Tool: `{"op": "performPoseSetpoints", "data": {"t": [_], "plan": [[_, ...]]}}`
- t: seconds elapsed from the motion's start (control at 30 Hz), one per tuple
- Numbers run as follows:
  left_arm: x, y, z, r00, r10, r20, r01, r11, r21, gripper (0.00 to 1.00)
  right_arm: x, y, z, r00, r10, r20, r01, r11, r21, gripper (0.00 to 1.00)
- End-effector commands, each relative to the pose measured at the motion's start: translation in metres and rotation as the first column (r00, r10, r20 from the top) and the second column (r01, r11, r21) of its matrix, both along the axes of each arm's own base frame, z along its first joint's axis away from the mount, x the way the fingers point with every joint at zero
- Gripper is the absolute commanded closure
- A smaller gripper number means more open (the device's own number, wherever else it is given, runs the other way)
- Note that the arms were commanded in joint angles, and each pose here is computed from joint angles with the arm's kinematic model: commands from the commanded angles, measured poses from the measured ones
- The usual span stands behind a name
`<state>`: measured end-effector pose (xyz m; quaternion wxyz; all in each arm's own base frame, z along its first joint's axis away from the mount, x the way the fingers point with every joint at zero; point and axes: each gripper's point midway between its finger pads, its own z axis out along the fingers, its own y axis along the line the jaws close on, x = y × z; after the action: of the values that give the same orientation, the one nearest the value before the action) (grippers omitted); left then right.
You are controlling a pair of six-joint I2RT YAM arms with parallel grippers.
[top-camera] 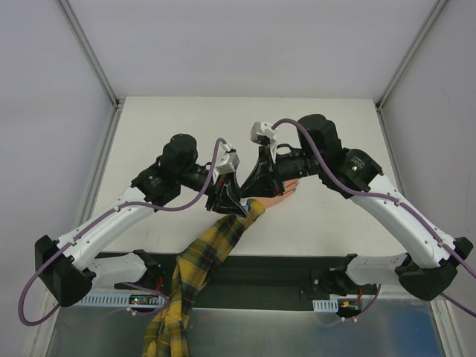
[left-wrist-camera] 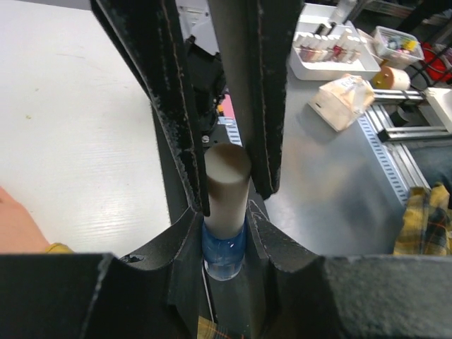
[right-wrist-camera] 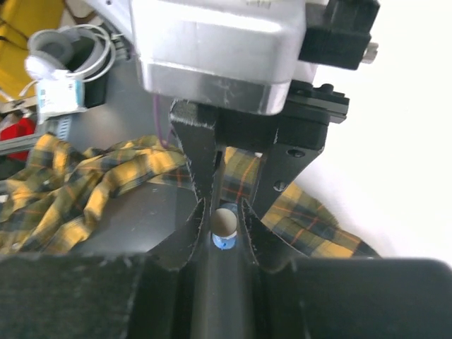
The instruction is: Paint the nails
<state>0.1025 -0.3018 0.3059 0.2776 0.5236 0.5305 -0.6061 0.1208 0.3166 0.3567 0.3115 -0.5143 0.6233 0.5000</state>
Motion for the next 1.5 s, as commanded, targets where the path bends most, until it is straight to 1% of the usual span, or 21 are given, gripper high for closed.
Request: {"op": "performPoseSetpoints", "data": {"t": [0.0,0.1,0.13,0.17,0.2,0.23,0.27,0.33,0.43,0.57,0.6,0.63,0.7,0.73,0.8,0.87,0.9,0.93,1.03,1.27,1.47], "plan": [[0.037,-0.004,0.021,0.966,0.226,0.128,-0.22,0.974,-0.056,1.0,0.002,0.003,-0.013,0.997,-0.07,0.022,0.072,0.996,-0.058,0.99],[0.088,0.003,0.012,0.847,0.494,0.195,-0.5,0.866,-0.022,1.0,0.018,0.009,-0.023,0.971,-0.241,0.012,0.24,0.966,-0.1,0.99],[0.101,0.008,0.008,0.8,0.561,0.213,-0.573,0.82,-0.009,1.0,0.035,0.008,-0.029,0.927,-0.372,0.05,0.375,0.917,-0.133,0.99],[0.129,0.022,0.0,0.685,0.686,0.248,-0.71,0.705,0.011,1.0,0.044,0.005,-0.032,0.865,-0.502,-0.003,0.494,0.853,-0.166,0.99],[0.138,0.028,0.0,0.638,0.724,0.261,-0.752,0.659,0.011,1.0,0.056,-0.002,-0.036,0.775,-0.632,-0.012,0.618,0.762,-0.194,0.99],[0.146,0.035,-0.002,0.593,0.747,0.299,-0.784,0.621,0.005,1.0,0.077,-0.03,-0.044,0.566,-0.82,0.09,0.814,0.538,-0.219,0.99],[0.153,0.041,-0.004,0.552,0.773,0.312,-0.815,0.579,0.007,1.0,0.075,-0.034,-0.042,0.483,-0.873,0.058,0.862,0.464,-0.203,0.99],[0.152,0.041,-0.004,0.556,0.769,0.317,-0.812,0.584,0.006,1.0,0.067,-0.027,-0.033,0.387,-0.922,0.009,0.915,0.383,-0.129,0.99],[0.145,0.036,-0.003,0.591,0.749,0.301,-0.786,0.618,0.007,1.0,0.067,-0.033,-0.024,0.326,-0.944,0.046,0.942,0.321,-0.094,0.99],[0.131,0.028,-0.001,0.649,0.696,0.306,-0.731,0.683,-0.005,1.0,0.065,-0.036,-0.001,0.36,-0.932,0.045,0.932,0.357,-0.055,0.99],[0.12,0.022,0.001,0.7,0.648,0.299,-0.676,0.736,-0.012,1.0,0.064,-0.035,0.002,0.381,-0.923,0.048,0.924,0.379,-0.048,0.95],[0.112,0.019,0.004,0.729,0.618,0.293,-0.642,0.766,-0.019,1.0,0.06,-0.031,0.006,0.45,-0.89,0.076,0.893,0.449,-0.037,0.79],[0.096,0.013,0.008,0.788,0.548,0.28,-0.564,0.825,-0.031,1.0,0.058,-0.035,0.016,0.503,-0.859,0.097,0.863,0.504,-0.017,0.61],[0.079,0.008,0.011,0.842,0.469,0.266,-0.475,0.879,-0.044,1.0,0.052,-0.033,0.017,0.585,-0.797,0.15,0.808,0.589,-0.022,0.49],[0.06,0.003,0.014,0.891,0.379,0.249,-0.377,0.924,-0.055,1.0,0.051,-0.039,0.024,0.641,-0.749,0.17,0.761,0.649,-0.01,0.42],[0.037,0.001,0.02,0.939,0.259,0.228,-0.248,0.966,-0.076,1.0,0.033,-0.031,0.025,0.783,-0.591,0.193,0.605,0.796,-0.015,0.38],[0.031,0.001,0.019,0.952,0.223,0.212,-0.212,0.974,-0.075,1.0,0.036,-0.036,0.024,0.808,-0.56,0.185,0.572,0.82,-0.014,0.37],[0.023,0.001,0.022,0.963,0.176,0.202,-0.163,0.983,-0.081,1.0,0.01,-0.023,0.026,0.906,-0.402,0.132,0.405,0.914,0.0,0.36],[-0.002,0.003,0.026,0.988,0.017,0.151,-0.003,0.996,-0.091,1.0,-0.009,-0.017,0.022,0.978,-0.176,0.116,0.178,0.984,-0.005,0.36],[-0.015,0.005,0.024,0.991,-0.107,0.082,0.114,0.99,-0.084,1.0,-0.029,-0.005,0.022,0.991,0.057,0.124,-0.059,0.998,0.011,0.41],[-0.016,0.006,0.026,0.99,-0.112,0.086,0.119,0.989,-0.088,1.0,-0.031,-0.002,0.014,0.99,0.105,0.094,-0.105,0.994,0.001,0.59]]}}
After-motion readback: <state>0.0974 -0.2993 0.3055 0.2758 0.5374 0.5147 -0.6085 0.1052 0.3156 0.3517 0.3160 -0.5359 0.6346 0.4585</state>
